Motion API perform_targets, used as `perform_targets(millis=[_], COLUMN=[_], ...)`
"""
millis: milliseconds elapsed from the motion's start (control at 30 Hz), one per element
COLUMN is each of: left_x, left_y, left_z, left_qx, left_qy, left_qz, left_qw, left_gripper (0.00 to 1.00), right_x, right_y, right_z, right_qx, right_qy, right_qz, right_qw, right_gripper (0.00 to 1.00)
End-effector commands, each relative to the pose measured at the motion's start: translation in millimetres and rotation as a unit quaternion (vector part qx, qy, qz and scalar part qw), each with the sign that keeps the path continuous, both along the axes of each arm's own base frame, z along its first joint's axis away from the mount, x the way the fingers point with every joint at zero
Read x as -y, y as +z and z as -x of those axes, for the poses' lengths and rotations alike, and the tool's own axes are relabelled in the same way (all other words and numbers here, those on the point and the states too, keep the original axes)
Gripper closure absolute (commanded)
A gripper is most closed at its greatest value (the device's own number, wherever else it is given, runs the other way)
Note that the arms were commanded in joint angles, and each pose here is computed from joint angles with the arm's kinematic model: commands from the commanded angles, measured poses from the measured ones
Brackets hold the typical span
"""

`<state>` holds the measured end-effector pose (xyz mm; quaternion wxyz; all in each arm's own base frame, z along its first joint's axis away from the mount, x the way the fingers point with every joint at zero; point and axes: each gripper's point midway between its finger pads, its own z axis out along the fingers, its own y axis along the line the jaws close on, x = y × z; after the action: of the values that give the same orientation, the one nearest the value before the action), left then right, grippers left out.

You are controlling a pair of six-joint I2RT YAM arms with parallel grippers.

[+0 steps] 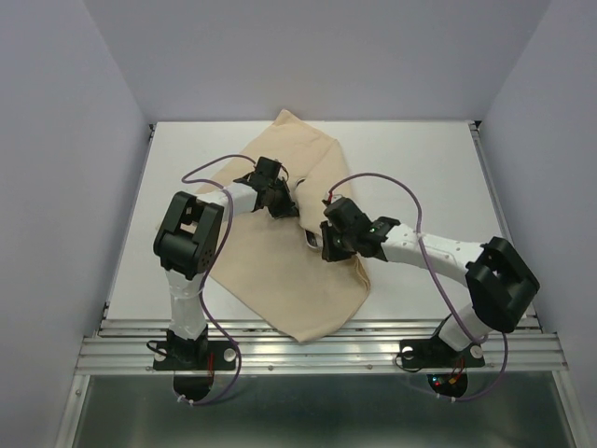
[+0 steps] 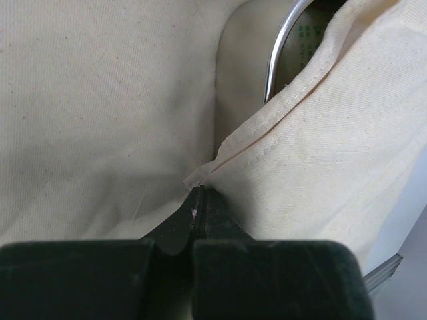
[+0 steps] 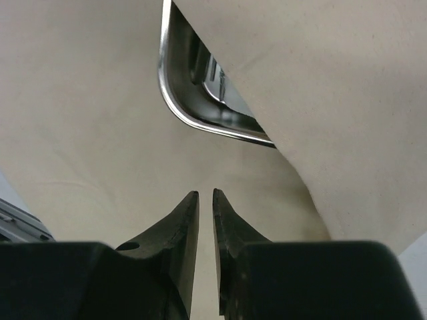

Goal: Prepare the surgical pack
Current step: Pack the surgical kit at the center of the board.

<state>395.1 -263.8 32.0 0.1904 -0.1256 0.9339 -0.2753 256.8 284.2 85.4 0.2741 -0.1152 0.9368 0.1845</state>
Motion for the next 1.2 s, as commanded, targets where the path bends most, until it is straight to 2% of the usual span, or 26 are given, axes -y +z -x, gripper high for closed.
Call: perform_targets(millis=[0, 167, 600, 1167], left_x=[9.6, 10.6, 10.8, 10.5], left_y=[-9.0, -10.1, -13.8, -14.9], left_z=[11.8, 12.2, 16.4, 19.1], left_qx=[-0.012, -0.014, -0.021, -0.022], left_qy=[-0.025, -0.025, -0.030, -0.034], left_qz=[0.007, 0.010, 0.012, 0.013], left_qw=[1.000, 1.000, 0.999, 0.999], left_gripper=[1.00, 1.00, 1.00, 1.00], right_x=[-4.7, -3.3, -13.3, -1.7], right_y=[-5.9, -23.2, -15.5, -20.1], right_z=[5.8, 1.7, -41.4, -39.7], right_qx=[-0.008, -0.013, 0.036, 0.034], right_qy=[-0.008, -0.015, -0.059, -0.070], right_qz=[-0.014, 0.005, 0.031, 0.040], right_qw=[1.000, 1.000, 0.997, 0.996], right_gripper=[0.80, 0.80, 0.80, 0.79])
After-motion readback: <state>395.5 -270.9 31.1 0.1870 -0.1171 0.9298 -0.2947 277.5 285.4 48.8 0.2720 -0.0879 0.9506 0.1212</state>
